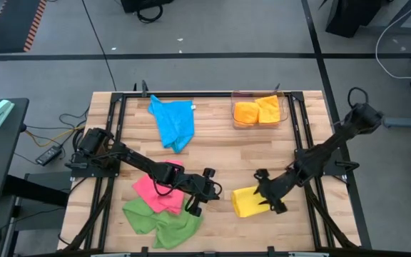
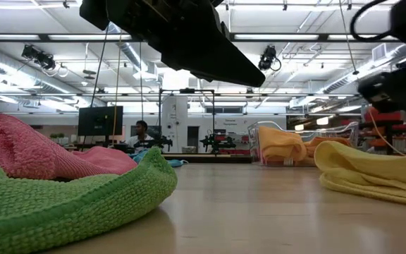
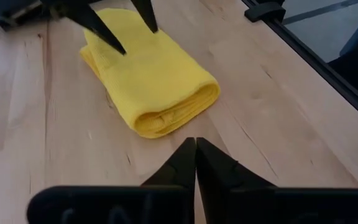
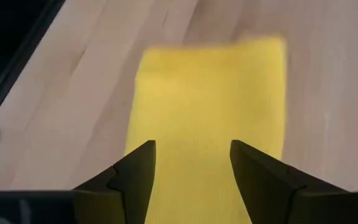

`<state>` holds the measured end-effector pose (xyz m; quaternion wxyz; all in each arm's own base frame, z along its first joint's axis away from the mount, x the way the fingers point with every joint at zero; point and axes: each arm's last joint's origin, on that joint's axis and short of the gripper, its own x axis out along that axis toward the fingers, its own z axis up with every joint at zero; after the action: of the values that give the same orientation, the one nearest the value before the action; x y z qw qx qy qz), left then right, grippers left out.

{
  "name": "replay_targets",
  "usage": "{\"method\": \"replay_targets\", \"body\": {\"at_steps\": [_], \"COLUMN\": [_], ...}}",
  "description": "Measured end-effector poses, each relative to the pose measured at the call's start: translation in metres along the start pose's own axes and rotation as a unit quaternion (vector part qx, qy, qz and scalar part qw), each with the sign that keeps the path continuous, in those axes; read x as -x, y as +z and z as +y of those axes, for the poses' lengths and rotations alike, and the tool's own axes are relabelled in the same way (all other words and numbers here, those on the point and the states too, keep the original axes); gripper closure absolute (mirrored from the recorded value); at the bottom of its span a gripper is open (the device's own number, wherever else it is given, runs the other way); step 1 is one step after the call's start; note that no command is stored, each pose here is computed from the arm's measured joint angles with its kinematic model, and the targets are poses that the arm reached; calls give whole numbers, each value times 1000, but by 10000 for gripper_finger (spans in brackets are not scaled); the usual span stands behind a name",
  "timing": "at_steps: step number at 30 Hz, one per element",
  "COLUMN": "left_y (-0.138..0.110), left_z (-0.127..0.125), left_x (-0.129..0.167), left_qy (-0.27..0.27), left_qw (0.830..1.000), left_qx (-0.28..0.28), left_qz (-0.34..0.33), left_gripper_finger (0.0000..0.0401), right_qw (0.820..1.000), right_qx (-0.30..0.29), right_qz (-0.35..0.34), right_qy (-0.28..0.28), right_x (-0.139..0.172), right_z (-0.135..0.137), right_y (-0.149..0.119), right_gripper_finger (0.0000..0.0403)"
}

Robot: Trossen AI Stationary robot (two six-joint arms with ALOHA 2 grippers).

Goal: Fold microfiber towels
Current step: Fold the yellow microfiber cloth

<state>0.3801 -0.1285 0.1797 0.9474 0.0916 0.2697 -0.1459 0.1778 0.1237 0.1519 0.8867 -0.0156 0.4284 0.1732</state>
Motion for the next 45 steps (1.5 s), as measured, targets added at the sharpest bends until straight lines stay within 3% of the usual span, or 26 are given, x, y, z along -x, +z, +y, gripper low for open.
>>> {"method": "replay_targets", "body": {"at_steps": [4, 11, 16, 24, 31, 38, 42, 45], "left_y": [0, 0, 8, 9, 9, 8, 7, 8], "left_z": [0, 0, 0, 0, 1, 0, 0, 0], "left_x": [0, 1, 6, 8, 8, 8, 8, 8], "left_qy": [0, 0, 1, 1, 1, 1, 0, 0], "left_qw": [1000, 1000, 1000, 1000, 1000, 1000, 1000, 1000], "left_qx": [0, -3, -3, -4, -4, -4, -4, -4], "left_qz": [1, 0, -16, -20, -20, -17, -13, -13], "left_gripper_finger": [374, 385, 387, 370, 377, 377, 369, 366], "right_qw": [999, 995, 994, 978, 975, 978, 977, 966], "right_qx": [4, -1, 61, 191, 193, 191, 192, 212], "right_qz": [54, 95, 76, 62, 53, 33, 74, 109], "right_qy": [2, -32, -51, -63, -95, -81, -61, -104], "right_x": [4, -21, -32, -33, -22, -5, -8, -9], "right_z": [6, 2, -7, -51, -82, -68, -52, -44], "right_y": [-13, -27, -22, -6, 6, 27, 12, -1], "right_gripper_finger": [187, 187, 187, 187, 187, 187, 187, 187]}}
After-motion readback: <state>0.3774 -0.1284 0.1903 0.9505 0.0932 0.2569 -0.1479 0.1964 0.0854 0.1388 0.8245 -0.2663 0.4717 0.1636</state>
